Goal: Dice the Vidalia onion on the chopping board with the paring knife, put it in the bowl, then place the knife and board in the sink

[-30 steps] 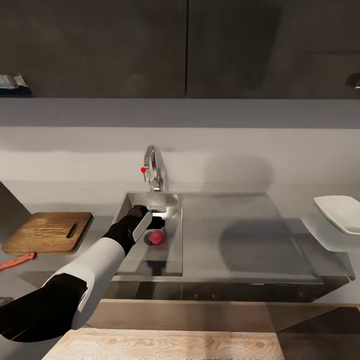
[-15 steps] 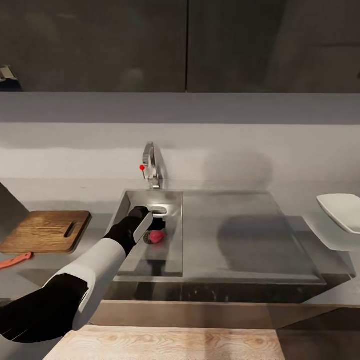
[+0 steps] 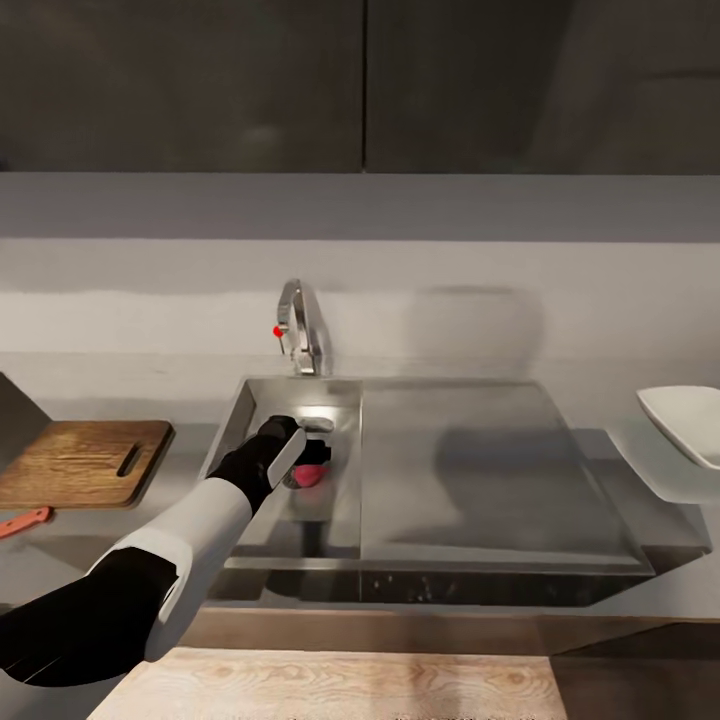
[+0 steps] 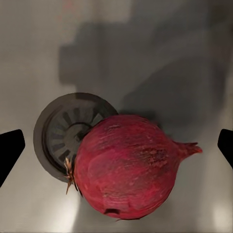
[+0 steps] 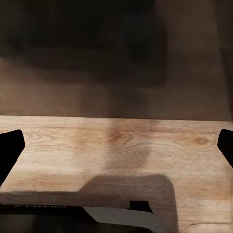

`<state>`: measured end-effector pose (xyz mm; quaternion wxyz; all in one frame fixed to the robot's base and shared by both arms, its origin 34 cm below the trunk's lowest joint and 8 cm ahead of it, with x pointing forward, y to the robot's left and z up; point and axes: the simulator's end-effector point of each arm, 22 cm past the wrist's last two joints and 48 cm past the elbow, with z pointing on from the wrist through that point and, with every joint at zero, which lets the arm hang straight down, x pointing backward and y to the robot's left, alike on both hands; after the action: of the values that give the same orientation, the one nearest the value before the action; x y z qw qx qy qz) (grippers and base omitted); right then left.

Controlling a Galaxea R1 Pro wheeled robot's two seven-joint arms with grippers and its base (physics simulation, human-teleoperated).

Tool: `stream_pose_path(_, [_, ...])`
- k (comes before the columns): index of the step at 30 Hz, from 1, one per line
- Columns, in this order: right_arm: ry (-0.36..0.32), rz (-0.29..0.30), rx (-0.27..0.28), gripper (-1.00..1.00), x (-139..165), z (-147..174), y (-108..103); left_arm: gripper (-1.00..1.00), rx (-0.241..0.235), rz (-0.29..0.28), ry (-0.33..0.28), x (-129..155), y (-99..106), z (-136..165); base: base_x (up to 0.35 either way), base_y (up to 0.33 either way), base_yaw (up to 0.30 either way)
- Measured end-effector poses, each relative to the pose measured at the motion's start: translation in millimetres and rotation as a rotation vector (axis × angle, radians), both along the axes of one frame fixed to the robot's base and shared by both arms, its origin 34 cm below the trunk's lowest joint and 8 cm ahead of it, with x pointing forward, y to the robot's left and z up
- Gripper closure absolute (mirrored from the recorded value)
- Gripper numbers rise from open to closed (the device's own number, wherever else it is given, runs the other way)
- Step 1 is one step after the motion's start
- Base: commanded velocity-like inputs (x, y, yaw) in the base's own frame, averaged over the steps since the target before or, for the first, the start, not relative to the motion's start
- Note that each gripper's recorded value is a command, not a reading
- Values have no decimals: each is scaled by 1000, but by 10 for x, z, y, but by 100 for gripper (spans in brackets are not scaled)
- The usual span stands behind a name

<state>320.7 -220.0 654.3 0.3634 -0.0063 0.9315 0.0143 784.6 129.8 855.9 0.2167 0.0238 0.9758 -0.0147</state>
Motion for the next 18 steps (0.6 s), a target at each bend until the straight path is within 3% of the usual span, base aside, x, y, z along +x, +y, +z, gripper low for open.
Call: stream_pose_path(18, [29,0,1,-100,-100,-58,10,-100,7,0,49,-106,18,-261,1,-1,0])
